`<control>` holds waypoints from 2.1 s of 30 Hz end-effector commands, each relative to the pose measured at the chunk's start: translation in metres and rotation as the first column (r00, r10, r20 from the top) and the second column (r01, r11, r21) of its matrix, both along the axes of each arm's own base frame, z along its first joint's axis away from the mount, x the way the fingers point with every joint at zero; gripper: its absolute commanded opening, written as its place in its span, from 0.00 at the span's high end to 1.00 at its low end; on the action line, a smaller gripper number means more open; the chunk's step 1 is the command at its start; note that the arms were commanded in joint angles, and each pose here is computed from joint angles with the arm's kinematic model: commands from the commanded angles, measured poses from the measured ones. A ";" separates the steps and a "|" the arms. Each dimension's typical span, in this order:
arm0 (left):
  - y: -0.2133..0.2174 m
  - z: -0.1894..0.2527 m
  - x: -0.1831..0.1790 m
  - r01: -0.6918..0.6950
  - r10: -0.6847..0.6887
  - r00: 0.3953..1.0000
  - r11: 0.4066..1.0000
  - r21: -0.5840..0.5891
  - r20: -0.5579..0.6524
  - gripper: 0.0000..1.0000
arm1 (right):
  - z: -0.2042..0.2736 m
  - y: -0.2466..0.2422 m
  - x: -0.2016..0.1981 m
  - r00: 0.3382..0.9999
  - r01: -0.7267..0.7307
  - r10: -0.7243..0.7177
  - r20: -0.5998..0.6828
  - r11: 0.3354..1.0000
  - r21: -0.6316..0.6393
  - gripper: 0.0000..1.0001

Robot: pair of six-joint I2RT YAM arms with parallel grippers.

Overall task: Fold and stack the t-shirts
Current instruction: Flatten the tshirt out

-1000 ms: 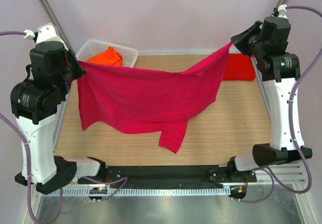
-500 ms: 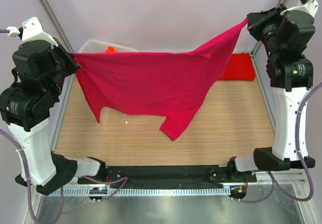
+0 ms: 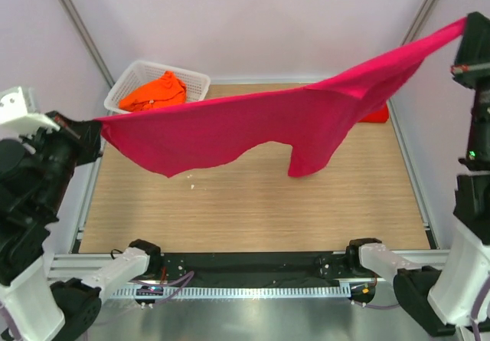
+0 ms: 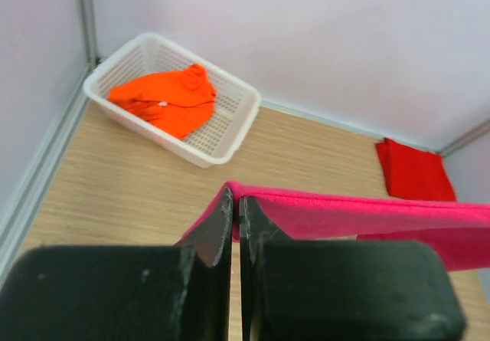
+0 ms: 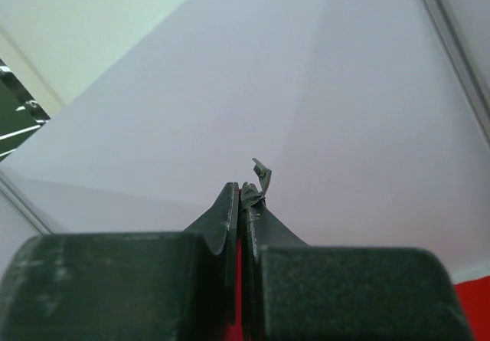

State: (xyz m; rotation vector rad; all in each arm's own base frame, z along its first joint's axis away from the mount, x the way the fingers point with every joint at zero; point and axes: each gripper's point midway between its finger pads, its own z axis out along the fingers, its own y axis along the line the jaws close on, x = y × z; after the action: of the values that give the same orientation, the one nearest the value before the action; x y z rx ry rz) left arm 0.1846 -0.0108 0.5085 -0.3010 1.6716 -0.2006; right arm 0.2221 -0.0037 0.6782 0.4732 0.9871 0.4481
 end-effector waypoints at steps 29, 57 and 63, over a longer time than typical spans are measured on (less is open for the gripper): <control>-0.001 0.033 0.095 -0.175 0.169 0.969 0.984 0.020 0.182 1.00 | -0.011 -0.020 0.063 0.982 0.187 -0.183 0.051 0.977 -0.097 0.99; 0.041 0.119 -0.059 -0.066 0.124 0.874 0.988 -0.138 0.470 1.00 | 0.055 -0.029 -0.089 0.946 0.177 -0.163 0.280 0.984 -0.024 0.99; 0.031 0.103 -0.023 -0.098 0.131 0.902 0.990 -0.102 0.411 1.00 | 0.048 -0.028 -0.059 0.958 0.181 -0.169 0.232 0.983 -0.031 0.99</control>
State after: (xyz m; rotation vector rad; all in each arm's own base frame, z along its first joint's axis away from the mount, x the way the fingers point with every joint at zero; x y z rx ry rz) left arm 0.1316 0.0213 0.6234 -0.3598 1.1696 -0.2975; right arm 0.1250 -0.0261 0.7364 0.3965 0.6774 0.3424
